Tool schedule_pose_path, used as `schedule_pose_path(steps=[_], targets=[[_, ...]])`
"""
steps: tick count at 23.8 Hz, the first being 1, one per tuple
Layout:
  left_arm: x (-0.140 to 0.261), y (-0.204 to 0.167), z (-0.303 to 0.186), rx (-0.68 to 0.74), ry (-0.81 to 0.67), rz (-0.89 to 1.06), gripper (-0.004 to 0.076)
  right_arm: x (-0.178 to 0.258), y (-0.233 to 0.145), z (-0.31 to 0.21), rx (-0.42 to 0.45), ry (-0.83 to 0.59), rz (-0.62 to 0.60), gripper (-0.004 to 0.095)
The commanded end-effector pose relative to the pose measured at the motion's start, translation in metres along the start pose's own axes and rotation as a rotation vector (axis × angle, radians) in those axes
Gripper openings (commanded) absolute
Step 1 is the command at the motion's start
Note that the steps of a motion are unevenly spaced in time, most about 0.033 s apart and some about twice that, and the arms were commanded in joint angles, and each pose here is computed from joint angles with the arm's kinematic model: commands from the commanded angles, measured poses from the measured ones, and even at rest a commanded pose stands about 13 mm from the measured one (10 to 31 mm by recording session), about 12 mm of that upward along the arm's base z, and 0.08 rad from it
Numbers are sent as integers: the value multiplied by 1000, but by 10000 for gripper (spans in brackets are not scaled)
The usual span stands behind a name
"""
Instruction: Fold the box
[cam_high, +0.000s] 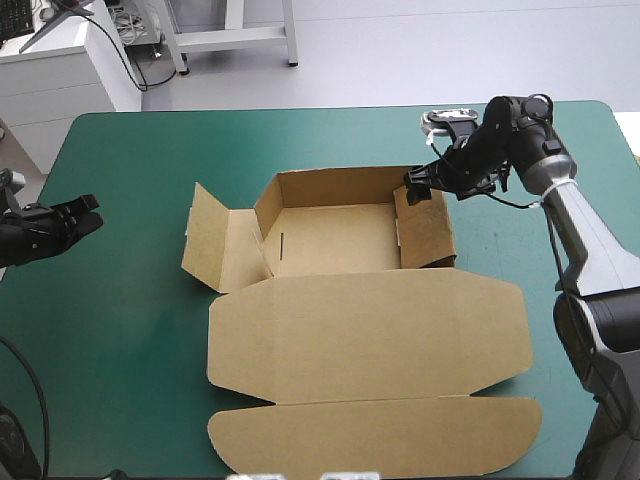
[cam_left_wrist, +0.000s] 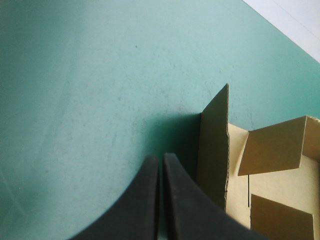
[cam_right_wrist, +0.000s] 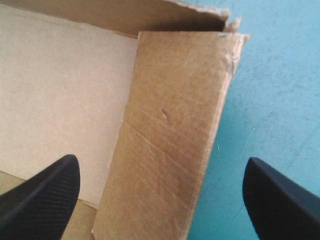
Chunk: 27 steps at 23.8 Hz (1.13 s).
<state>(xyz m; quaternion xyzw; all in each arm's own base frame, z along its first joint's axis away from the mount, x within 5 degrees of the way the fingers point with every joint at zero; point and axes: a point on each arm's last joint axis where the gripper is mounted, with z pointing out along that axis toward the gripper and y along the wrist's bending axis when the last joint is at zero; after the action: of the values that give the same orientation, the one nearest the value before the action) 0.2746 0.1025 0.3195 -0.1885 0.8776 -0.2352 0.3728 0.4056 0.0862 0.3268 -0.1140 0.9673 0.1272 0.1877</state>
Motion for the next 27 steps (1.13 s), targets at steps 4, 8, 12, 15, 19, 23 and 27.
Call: schedule_pose_path(steps=[4, 8, 12, 15, 19, 23, 27], targets=[[-9, -14, -13, 39, -82, 2, 6, 3, 17, -68, -5, -144, 6, 816], [-9, -14, -13, 41, -84, 0, 6, 12, 22, -102, 28, -217, 0, 814], [-9, -15, -13, 42, -82, 0, 6, 27, 28, -145, 73, -314, 11, 814], [-9, -15, -13, 43, -81, 0, 6, 32, 32, -157, 68, -343, 44, 814], [-9, -15, -13, 45, -82, -1, 6, 33, 33, -156, 135, -342, 48, 814], [-9, -15, -13, 46, -83, -2, 6, 31, 33, -151, 134, -333, 76, 811], [-9, -15, -13, 48, -84, -4, 6, 36, 22, -104, 146, -178, 109, 810]])
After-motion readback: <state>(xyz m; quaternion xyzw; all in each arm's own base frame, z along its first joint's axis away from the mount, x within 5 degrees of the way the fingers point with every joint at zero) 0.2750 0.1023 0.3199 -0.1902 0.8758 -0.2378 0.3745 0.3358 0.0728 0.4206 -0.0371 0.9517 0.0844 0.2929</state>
